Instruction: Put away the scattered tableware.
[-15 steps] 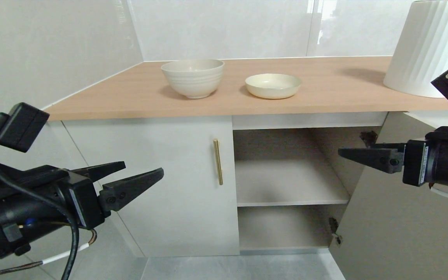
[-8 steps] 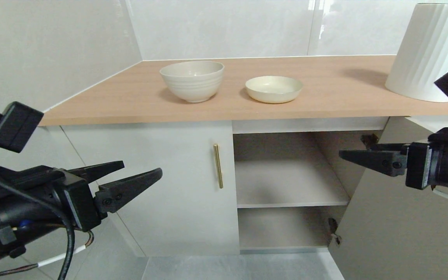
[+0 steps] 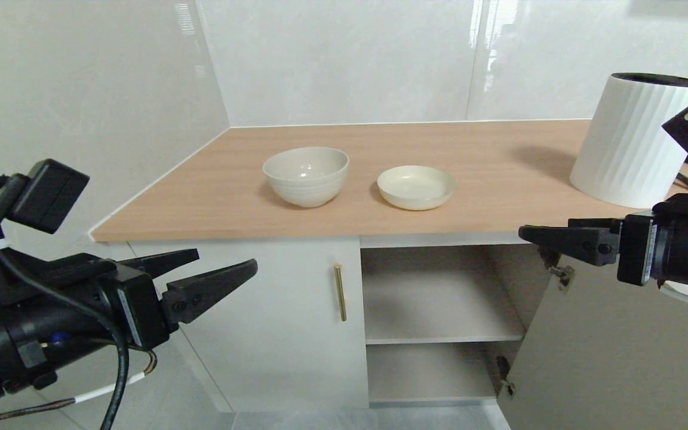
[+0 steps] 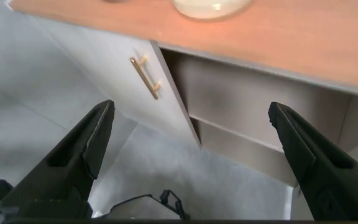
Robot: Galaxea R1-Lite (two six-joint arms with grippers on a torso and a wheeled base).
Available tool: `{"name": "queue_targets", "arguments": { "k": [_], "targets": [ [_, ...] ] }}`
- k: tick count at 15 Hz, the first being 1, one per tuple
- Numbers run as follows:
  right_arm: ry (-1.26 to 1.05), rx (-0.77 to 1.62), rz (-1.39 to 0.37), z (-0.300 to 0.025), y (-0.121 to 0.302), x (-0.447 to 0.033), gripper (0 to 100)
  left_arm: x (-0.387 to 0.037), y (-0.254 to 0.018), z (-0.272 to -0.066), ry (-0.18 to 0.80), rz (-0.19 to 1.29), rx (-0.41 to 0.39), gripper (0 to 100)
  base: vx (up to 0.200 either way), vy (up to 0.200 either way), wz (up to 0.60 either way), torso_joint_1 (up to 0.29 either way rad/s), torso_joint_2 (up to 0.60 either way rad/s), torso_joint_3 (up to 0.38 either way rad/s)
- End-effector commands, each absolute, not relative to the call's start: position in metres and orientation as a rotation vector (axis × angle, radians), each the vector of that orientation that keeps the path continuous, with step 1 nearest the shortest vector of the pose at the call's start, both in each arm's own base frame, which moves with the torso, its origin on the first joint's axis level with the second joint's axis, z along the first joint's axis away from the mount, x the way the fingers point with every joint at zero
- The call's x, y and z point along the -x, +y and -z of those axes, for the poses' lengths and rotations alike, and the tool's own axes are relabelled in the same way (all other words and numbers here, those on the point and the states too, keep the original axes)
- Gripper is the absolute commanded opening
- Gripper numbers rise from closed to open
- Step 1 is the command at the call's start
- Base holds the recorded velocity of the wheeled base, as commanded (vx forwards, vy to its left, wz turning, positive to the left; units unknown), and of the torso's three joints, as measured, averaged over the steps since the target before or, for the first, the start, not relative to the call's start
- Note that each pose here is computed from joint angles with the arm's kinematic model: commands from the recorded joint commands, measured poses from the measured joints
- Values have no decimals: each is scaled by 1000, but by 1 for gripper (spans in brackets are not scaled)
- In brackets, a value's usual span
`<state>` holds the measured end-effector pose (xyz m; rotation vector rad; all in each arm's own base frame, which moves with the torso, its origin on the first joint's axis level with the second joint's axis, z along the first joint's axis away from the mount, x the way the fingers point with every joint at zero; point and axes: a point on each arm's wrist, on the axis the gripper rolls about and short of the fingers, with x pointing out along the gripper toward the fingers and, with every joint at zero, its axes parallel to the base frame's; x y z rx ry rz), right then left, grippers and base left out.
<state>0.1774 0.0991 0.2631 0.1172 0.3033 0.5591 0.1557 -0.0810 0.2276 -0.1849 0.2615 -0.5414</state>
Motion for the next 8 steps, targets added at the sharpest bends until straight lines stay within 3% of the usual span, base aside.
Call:
{"name": "queue_targets", "arguments": {
  "k": [1, 4, 8],
  "targets": [
    [314, -115, -559, -260, 102, -182, 100, -163, -85, -227, 276, 540, 182, 100, 0, 0, 0, 173, -471, -300],
    [285, -92, -570, -253, 112, -201, 100, -183, -89, -234, 273, 512, 186, 100, 0, 0, 0, 165, -416, -251],
    [238, -76, -548, -254, 129, -246, 100, -237, -93, -242, 298, 434, 213, 100, 0, 0, 0, 30, -80, -49]
  ]
}}
